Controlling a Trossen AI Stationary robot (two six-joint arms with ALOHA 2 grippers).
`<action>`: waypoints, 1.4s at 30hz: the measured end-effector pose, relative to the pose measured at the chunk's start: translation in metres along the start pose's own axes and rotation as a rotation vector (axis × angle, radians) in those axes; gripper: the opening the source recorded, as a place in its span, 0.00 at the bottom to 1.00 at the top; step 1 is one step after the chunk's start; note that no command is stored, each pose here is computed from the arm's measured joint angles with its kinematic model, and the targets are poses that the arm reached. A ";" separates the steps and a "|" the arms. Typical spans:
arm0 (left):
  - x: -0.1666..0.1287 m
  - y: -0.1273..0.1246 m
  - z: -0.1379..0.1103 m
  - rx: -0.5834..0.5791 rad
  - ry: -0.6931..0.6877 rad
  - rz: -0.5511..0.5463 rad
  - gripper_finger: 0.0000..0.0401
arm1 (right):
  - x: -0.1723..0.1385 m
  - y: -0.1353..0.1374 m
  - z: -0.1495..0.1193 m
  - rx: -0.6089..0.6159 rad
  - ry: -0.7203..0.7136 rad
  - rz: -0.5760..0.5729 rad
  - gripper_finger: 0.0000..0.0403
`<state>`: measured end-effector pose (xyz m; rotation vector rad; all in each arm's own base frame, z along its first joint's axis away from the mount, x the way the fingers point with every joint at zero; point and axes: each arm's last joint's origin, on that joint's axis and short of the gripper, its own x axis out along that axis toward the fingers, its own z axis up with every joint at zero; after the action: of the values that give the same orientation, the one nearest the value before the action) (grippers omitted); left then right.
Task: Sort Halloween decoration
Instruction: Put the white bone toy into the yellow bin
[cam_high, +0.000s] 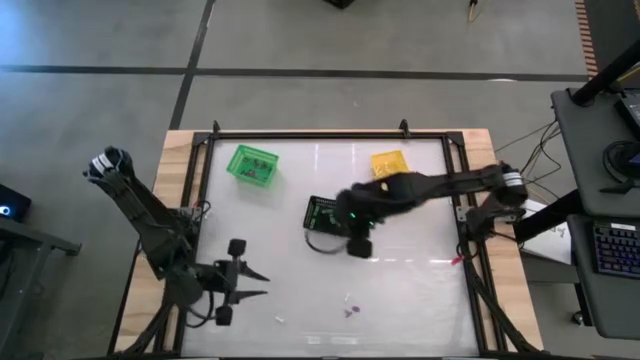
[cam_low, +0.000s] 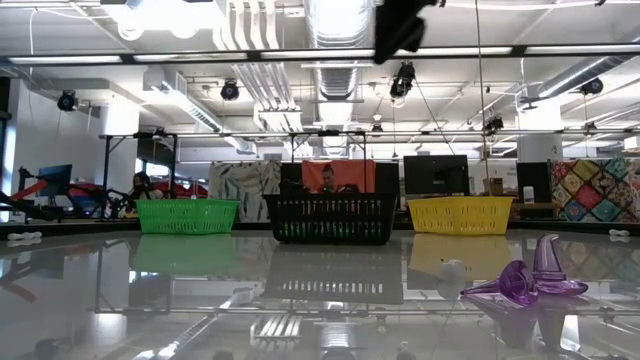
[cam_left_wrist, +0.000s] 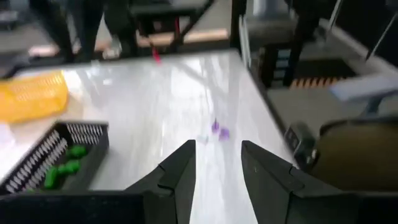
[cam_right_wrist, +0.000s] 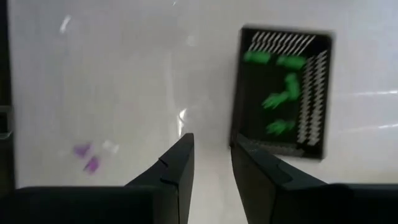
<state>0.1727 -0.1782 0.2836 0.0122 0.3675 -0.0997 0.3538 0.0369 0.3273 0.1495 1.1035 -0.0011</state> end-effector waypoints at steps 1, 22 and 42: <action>0.003 -0.001 -0.003 0.002 0.025 -0.002 0.28 | -0.001 0.004 -0.007 0.006 0.006 0.006 0.24; 0.070 -0.046 -0.055 0.147 0.388 -0.043 0.28 | 0.001 0.023 -0.061 0.148 0.073 0.025 0.24; 0.109 -0.068 -0.075 0.021 0.647 -0.057 0.38 | 0.009 0.023 -0.064 0.137 0.077 0.024 0.24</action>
<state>0.2403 -0.2536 0.1749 0.0550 1.0133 -0.1555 0.3024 0.0678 0.2937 0.2878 1.1782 -0.0503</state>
